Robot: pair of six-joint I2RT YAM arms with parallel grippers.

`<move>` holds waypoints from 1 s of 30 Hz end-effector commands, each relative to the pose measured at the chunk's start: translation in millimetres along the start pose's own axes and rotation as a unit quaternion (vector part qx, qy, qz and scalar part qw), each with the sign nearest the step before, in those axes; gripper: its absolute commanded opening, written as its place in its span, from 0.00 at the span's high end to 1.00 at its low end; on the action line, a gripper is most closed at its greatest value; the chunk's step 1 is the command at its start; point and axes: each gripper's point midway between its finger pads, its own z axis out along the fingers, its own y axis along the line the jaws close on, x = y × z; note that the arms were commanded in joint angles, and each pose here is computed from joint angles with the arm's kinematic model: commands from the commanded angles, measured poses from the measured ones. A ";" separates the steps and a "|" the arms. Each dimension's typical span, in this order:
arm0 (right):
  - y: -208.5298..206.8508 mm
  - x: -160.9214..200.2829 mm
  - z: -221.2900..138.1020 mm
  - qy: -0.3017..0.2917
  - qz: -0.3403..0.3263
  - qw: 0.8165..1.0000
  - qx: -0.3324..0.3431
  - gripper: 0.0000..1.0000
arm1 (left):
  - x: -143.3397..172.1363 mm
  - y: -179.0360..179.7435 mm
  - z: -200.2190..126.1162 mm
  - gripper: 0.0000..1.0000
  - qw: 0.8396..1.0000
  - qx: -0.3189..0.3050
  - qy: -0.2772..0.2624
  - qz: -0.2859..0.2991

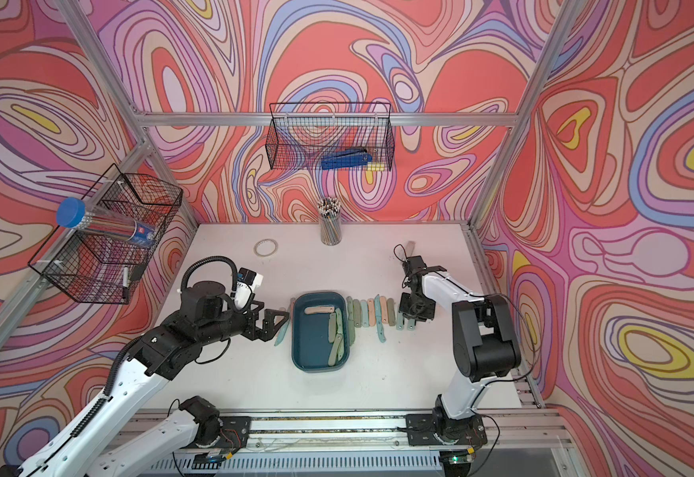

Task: Take the fruit knife out of the storage box
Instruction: Place the fruit knife at the center of the board.

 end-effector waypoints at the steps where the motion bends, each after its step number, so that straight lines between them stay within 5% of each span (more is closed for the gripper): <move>1: 4.5 -10.5 6.4 -0.009 -0.006 1.000 -0.010 0.80 | 1.4 -2.0 0.5 0.00 1.000 0.004 0.003 0.005; 17: 20.0 -26.0 22.5 0.000 -0.023 0.999 -0.030 0.76 | 4.4 1.5 5.9 0.00 1.000 -0.004 0.017 0.001; 30: 11.0 -35.4 -19.8 -0.054 -0.015 0.998 -0.020 0.52 | 6.8 4.8 9.1 0.00 1.000 -0.011 0.024 -0.010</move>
